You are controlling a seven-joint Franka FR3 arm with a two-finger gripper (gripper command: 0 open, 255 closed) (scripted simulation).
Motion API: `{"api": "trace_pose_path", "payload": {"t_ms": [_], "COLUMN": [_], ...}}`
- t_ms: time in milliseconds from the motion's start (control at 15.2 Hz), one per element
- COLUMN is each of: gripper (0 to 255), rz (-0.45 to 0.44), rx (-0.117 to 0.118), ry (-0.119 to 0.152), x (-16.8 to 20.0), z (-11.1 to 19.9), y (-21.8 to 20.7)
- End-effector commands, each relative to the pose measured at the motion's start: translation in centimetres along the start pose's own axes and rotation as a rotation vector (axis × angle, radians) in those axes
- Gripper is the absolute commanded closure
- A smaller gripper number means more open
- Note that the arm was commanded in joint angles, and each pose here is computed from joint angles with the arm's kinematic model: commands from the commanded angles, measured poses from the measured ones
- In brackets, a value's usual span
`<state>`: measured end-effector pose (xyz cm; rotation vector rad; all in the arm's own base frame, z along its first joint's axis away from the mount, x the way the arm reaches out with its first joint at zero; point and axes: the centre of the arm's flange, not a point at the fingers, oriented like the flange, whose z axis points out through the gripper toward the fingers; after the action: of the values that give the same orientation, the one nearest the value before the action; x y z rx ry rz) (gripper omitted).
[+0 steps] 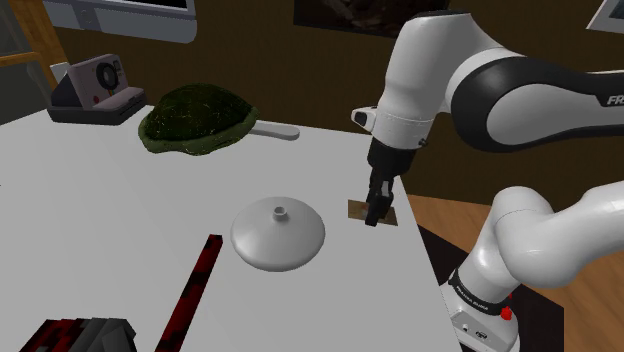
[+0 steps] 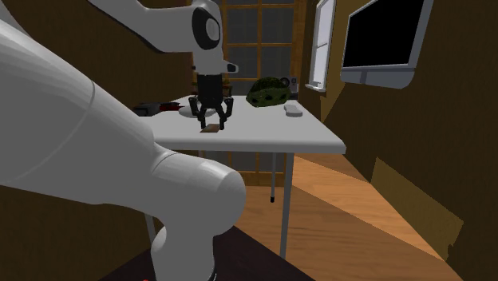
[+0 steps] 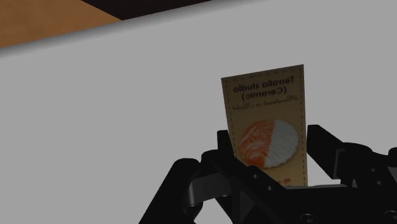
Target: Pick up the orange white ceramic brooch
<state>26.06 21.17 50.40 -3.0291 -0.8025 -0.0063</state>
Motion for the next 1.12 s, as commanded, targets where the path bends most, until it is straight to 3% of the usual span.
{"api": "trace_pose_path", "payload": {"t_ms": [0, 198, 1056], "gripper": [255, 255, 255], "rz": [-0.002, -0.002, -0.002], "rx": [0.003, 0.003, 0.003], "ry": [-0.007, -0.007, -0.007], "x": [0.0, 0.0, 0.0], "z": [0.3, 0.3, -6.5], "y": [-0.2, -0.1, -0.1]}}
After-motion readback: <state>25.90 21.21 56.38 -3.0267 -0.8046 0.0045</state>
